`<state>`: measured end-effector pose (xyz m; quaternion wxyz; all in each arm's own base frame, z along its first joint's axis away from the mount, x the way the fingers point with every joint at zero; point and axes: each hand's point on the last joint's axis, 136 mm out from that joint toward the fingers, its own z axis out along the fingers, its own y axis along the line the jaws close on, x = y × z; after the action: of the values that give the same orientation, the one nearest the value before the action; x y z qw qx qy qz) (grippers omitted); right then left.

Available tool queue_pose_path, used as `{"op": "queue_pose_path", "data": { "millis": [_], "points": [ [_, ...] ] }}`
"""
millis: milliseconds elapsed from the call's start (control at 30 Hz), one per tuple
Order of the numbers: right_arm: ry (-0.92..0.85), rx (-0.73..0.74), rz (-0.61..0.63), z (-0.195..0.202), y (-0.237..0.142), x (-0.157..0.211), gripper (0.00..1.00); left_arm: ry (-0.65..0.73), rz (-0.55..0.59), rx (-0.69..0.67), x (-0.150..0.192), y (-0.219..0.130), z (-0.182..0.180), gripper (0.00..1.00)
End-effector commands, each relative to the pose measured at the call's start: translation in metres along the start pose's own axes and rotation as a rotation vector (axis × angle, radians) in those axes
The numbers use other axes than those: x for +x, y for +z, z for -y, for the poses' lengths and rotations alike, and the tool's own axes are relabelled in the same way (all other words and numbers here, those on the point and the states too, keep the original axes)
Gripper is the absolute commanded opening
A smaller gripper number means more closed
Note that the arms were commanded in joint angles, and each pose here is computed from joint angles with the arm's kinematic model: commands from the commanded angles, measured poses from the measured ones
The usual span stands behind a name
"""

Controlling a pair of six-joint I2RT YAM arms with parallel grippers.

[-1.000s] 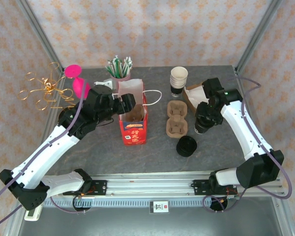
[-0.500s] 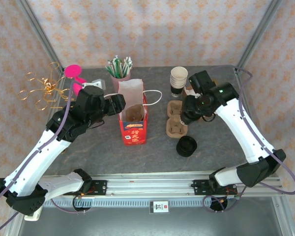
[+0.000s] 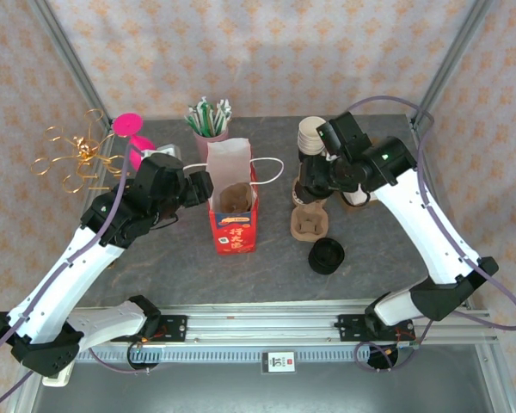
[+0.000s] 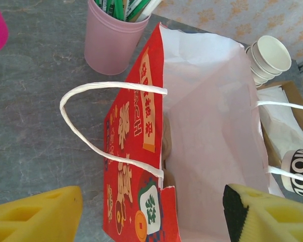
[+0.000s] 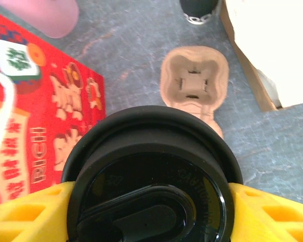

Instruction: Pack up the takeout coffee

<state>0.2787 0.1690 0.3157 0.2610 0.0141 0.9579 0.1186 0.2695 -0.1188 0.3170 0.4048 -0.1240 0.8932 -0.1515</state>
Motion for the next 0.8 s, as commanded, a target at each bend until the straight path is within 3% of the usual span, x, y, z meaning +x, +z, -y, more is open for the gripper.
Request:
{"op": "queue_pose_path", "data": {
  "millis": [0, 300, 533, 767],
  "points": [
    [-0.033, -0.035, 0.039, -0.011, -0.016, -0.010, 0.68, -0.007, 0.003, -0.051, 0.002, 0.002, -0.012, 0.72],
    [-0.084, -0.130, 0.105, -0.041, -0.038, -0.034, 0.68, 0.004, -0.045, -0.042, 0.009, 0.019, -0.006, 0.68],
    [-0.080, -0.126, 0.123, -0.040, -0.042, -0.036, 0.68, 0.008, -0.093, 0.010, 0.018, 0.037, 0.008, 0.63],
    [-0.072, -0.105, 0.123, -0.031, -0.044, -0.030, 0.68, 0.018, -0.102, -0.017, 0.018, 0.055, 0.008, 0.45]
  ]
}}
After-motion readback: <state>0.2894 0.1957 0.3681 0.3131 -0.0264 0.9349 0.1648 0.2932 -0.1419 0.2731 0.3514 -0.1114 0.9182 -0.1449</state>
